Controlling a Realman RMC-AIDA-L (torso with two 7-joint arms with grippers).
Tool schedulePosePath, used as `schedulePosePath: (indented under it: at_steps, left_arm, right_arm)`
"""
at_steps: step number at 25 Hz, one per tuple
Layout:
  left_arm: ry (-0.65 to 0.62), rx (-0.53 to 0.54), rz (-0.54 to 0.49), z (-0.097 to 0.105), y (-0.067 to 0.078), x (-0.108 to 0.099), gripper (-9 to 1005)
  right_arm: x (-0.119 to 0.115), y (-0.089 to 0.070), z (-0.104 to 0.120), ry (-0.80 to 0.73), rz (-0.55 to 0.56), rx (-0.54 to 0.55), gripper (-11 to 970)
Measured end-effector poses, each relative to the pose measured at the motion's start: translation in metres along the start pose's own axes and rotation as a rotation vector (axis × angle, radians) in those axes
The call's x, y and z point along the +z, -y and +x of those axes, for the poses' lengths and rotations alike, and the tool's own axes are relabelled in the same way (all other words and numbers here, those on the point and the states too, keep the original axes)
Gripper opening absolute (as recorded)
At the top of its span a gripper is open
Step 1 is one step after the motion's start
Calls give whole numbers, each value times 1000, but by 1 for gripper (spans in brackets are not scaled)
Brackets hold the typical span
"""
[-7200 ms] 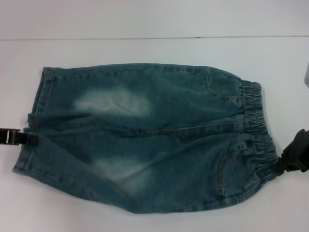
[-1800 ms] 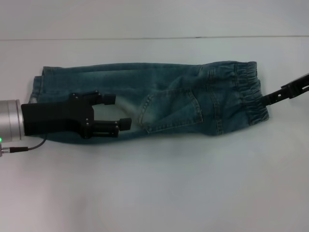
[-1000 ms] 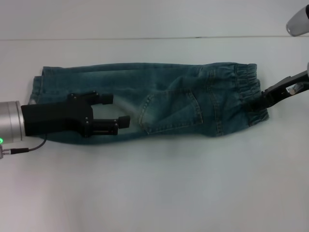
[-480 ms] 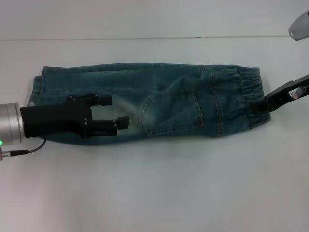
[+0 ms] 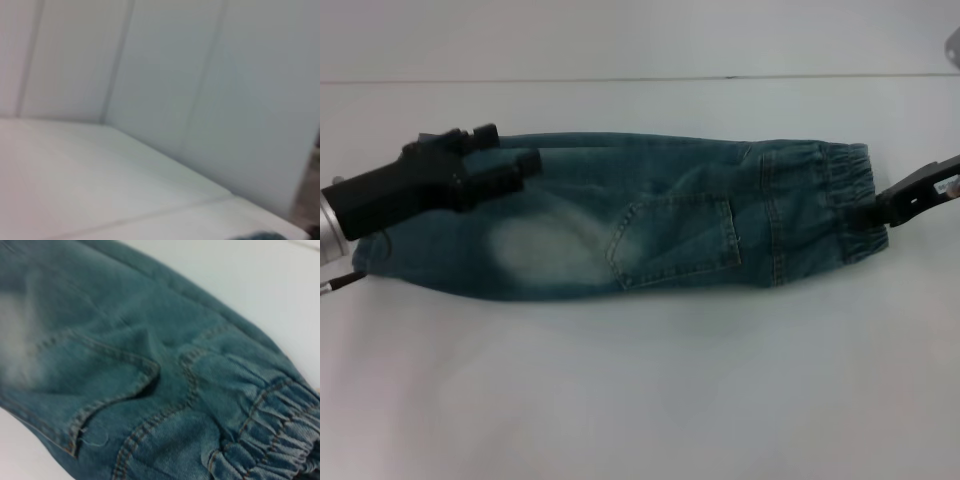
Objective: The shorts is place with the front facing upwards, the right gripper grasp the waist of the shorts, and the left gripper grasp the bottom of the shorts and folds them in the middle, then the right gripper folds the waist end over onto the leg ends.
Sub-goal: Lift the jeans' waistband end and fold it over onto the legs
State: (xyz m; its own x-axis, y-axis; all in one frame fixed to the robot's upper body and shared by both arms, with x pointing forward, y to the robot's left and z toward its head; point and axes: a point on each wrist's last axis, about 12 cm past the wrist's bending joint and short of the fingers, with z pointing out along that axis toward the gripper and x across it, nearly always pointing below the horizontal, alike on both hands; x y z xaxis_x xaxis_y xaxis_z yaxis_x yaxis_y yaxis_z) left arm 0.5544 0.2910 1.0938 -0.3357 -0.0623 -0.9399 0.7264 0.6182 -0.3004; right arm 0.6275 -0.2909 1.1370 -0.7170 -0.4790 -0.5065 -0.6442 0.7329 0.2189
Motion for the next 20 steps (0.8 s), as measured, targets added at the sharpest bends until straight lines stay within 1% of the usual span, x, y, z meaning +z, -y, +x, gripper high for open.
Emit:
schedulePosePath:
  at_steps: [4, 6, 7, 8, 9, 11, 13, 15, 16, 18, 19, 20]
  left_arm:
    - [80, 26, -31, 4, 2, 6, 885]
    - [144, 36, -30, 5, 5, 12, 868]
    - [202, 46, -38, 5, 8, 18, 835]
    - [224, 49, -43, 6, 9, 20, 802]
    - [277, 61, -62, 7, 11, 26, 769]
    - [352, 73, -113, 13, 14, 39, 703]
    - [397, 114, -183, 17, 16, 51, 620]
    - [402, 190, -252, 22, 19, 62, 519]
    - [386, 247, -295, 26, 21, 69, 468]
    - [333, 340, -362, 32, 24, 82, 371]
    - [308, 367, -388, 35, 24, 86, 323]
    - [272, 408, -418, 39, 25, 91, 276]
  right_arm:
    - [-14, -2, -1, 53, -55, 14, 88]
    - [-18, -4, -1, 80, -84, 16, 88]
    - [-19, -4, -1, 90, -97, 16, 87]
    - [-20, -5, -1, 96, -110, 19, 87]
    - [-21, -5, -1, 100, -118, 23, 87]
    - [-22, -6, 0, 105, -135, 28, 86]
    - [-25, -8, 1, 112, -159, 29, 86]
    - [-28, -10, 0, 130, -186, 23, 86]
    - [-30, -10, 0, 144, -200, 20, 85]
    - [-36, -10, 1, 177, -227, 19, 85]
    - [-42, -9, 2, 205, -247, 23, 85]
    - [-42, -9, 2, 205, -247, 23, 84]
